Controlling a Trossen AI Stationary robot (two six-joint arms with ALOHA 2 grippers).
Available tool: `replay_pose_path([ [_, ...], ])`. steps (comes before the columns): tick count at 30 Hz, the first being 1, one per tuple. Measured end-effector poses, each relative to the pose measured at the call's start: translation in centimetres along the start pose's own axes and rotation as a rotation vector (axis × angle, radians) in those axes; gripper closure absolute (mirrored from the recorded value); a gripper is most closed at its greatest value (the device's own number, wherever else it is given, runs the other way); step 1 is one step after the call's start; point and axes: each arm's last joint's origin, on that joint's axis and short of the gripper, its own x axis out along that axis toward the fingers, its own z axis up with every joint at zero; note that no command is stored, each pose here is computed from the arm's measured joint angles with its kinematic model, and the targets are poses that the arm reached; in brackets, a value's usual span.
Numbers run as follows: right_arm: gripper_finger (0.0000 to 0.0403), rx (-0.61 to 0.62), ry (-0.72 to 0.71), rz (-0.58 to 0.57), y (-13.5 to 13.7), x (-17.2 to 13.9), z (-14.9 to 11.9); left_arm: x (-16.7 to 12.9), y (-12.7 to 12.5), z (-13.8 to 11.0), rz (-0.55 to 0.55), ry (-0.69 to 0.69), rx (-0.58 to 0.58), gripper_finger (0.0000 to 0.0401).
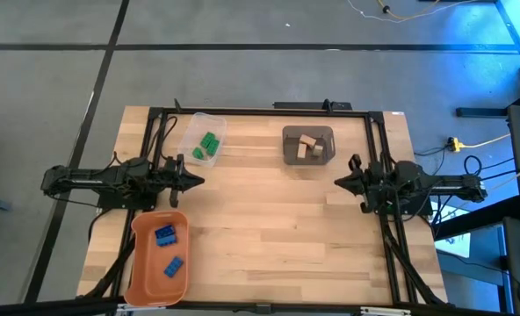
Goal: Sort & place blocks by color
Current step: Return to Home Position
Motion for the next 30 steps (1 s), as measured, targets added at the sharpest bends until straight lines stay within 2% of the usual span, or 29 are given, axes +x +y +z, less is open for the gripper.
replay_pose_path([
  [5, 0.0402, -0.128, 0.125, 0.149, 0.26, -0.08, -1.03, 0.00, 0.00, 0.00, 0.000, 0.000, 0.000, 0.0380],
  [7, 0.0402, -0.162, 0.126, 0.182, 0.36, -0.03, -1.02, 0.00, 0.00, 0.00, 0.000, -0.001, 0.000, 0.0377],
  [19, 0.0385, -0.158, 0.130, 0.187, 0.36, -0.02, -1.04, 0.00, 0.00, 0.00, 0.000, 0.000, 0.000, 0.0383],
  [30, 0.0389, -0.158, 0.130, 0.186, 0.36, -0.02, -1.05, 0.00, 0.00, 0.00, 0.001, 0.000, 0.000, 0.0399],
])
